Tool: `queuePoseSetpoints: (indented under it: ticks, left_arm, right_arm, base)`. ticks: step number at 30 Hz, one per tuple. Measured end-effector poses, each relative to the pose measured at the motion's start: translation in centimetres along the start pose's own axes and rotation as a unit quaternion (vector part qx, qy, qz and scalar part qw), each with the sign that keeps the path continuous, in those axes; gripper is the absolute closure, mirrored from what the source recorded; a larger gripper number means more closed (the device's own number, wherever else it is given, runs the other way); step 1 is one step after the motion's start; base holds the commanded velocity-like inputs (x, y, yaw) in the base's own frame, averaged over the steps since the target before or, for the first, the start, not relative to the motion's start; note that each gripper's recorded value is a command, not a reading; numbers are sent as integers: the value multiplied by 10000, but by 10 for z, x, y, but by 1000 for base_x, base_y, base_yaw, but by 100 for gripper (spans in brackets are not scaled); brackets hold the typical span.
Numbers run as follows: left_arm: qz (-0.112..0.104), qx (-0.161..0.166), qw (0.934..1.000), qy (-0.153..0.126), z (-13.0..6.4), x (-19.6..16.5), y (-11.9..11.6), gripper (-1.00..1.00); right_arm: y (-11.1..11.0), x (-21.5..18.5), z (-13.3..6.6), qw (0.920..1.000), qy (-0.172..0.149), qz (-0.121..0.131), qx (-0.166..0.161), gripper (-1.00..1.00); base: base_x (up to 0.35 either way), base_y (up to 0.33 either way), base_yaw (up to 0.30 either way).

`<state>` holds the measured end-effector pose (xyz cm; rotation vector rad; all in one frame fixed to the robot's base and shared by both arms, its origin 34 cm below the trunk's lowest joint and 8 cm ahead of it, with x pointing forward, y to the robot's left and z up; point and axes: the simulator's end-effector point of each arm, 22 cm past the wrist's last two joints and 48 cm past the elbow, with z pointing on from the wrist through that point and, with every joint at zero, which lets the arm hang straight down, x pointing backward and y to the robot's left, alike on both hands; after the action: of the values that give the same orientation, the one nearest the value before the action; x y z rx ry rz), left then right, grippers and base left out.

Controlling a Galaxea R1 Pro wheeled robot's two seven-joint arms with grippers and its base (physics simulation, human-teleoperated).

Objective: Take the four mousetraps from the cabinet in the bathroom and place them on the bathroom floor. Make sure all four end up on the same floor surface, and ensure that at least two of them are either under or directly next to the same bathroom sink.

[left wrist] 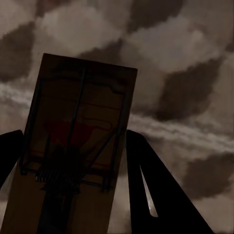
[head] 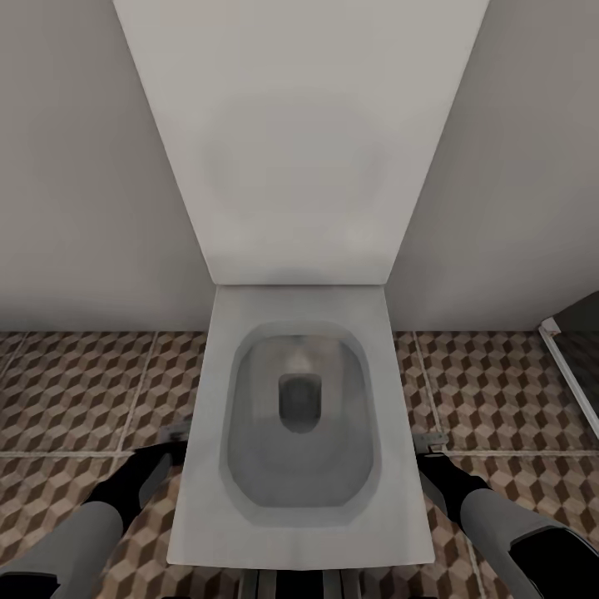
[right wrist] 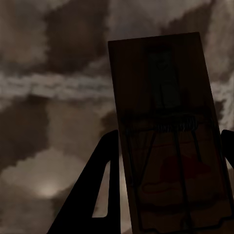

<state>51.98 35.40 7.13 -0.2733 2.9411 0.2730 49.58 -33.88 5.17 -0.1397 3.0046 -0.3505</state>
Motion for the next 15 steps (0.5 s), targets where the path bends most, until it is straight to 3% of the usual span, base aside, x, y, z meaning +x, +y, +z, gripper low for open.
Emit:
queuePoseSetpoints:
  ticks: [15]
  left_arm:
    - [-15,-141,9999,3,2,-1,21,100]
  right_arm:
    - [0,0,0,10000,1,0,1,100]
  base:
    - [0,0,0]
